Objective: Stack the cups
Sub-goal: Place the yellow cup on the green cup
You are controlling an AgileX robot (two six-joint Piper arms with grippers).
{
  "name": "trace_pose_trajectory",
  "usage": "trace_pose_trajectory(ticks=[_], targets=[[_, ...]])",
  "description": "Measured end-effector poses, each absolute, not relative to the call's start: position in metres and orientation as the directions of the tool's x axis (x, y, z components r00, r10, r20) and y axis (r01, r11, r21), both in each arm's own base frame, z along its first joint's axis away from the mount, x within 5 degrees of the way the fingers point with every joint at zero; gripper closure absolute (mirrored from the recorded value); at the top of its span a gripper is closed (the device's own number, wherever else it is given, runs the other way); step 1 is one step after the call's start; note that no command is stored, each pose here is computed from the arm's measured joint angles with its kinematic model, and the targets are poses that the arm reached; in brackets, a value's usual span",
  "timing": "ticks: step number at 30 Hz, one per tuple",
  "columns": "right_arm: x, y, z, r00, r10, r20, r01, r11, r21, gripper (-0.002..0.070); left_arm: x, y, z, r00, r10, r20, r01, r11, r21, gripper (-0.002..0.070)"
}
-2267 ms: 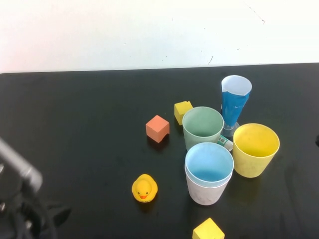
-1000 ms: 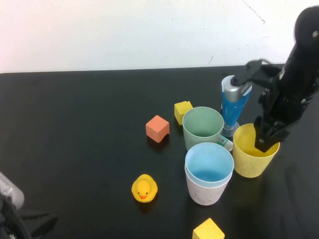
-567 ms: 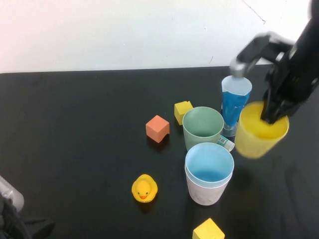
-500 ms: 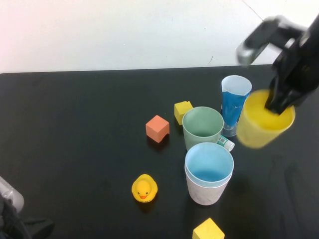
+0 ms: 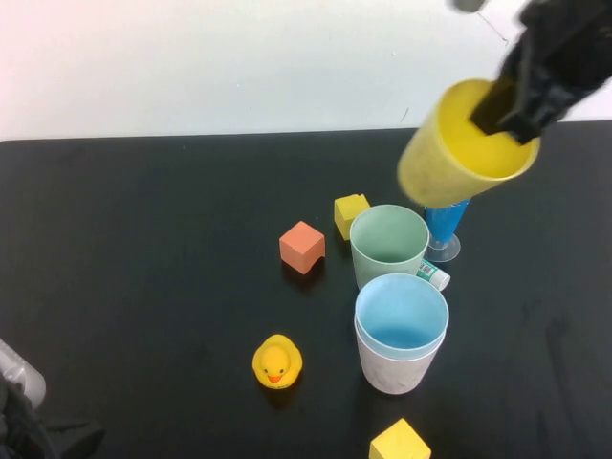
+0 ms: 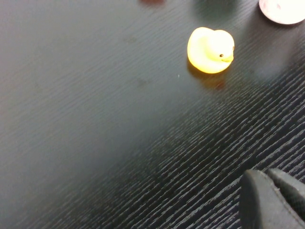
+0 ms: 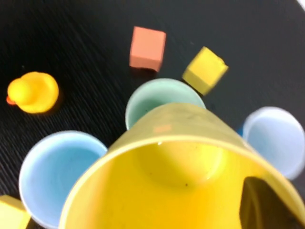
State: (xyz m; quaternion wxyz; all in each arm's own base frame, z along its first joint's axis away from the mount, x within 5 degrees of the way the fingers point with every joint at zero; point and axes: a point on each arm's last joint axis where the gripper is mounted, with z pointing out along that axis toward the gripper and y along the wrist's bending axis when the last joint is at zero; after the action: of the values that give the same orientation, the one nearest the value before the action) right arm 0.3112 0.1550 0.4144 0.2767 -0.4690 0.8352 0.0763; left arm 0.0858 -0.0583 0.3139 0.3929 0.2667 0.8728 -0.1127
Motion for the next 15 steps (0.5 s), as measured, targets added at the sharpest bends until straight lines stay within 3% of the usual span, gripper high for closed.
trace_pose_trajectory(ticks=[7,15], targets=[[0.347,0.196,0.376,-0.374,-0.797,-0.475,-0.873,0.475,-0.11,0.066,0.086,-0.058,0.314,-0.55,0.375,-0.746,0.553,0.833,0.011,0.0676],[0.373,0.206,0.337,-0.399,-0.832,-0.387,-0.876,0.47,-0.109,0.066,0.086,-0.058,0.314,-0.552,0.375,-0.744,0.552,0.834,0.01,0.0676]])
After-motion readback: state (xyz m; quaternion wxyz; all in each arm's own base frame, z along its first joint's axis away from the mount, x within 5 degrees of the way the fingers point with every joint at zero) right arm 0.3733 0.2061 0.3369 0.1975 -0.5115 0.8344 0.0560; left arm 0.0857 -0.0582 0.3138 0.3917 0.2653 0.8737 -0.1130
